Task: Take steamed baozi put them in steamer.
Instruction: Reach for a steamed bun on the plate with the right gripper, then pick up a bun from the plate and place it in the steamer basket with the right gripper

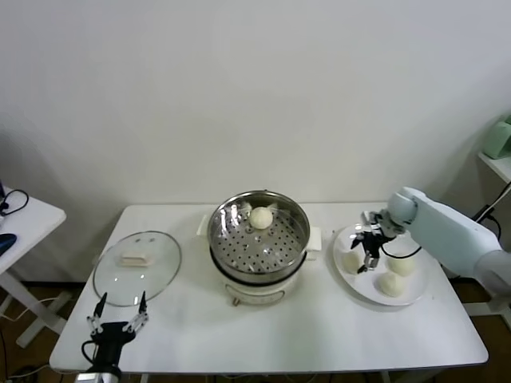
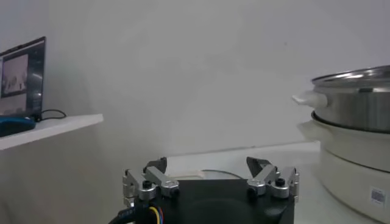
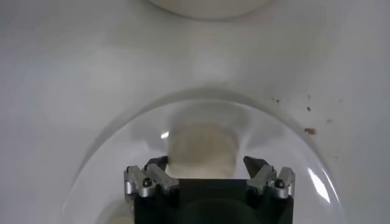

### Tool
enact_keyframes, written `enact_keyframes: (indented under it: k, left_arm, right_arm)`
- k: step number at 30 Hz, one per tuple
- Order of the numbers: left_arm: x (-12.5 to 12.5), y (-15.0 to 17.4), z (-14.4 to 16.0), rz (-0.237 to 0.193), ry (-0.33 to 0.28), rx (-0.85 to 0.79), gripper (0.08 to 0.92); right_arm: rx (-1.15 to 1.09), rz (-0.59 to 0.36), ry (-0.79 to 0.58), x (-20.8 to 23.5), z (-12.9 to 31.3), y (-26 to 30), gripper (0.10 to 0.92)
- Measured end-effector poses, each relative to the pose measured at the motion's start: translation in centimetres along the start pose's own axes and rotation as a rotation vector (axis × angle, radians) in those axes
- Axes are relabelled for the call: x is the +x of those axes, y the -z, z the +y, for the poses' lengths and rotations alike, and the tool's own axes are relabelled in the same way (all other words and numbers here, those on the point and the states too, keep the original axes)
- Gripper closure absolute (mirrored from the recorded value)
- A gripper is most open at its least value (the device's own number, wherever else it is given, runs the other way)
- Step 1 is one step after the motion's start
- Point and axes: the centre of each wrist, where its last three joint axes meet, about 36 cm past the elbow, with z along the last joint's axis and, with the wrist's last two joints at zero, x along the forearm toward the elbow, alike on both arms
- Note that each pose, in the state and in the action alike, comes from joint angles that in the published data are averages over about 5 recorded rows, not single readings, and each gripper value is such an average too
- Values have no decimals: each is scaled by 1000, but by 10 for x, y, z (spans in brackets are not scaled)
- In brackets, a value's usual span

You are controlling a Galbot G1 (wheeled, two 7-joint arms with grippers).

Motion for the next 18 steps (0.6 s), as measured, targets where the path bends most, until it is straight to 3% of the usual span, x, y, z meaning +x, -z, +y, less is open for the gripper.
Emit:
enact_keyframes:
  k: [18]
  left_arm:
    - [2, 0, 0, 1, 3, 0, 177]
  right_arm:
    - [-17, -6, -2, -2, -3, -3, 332]
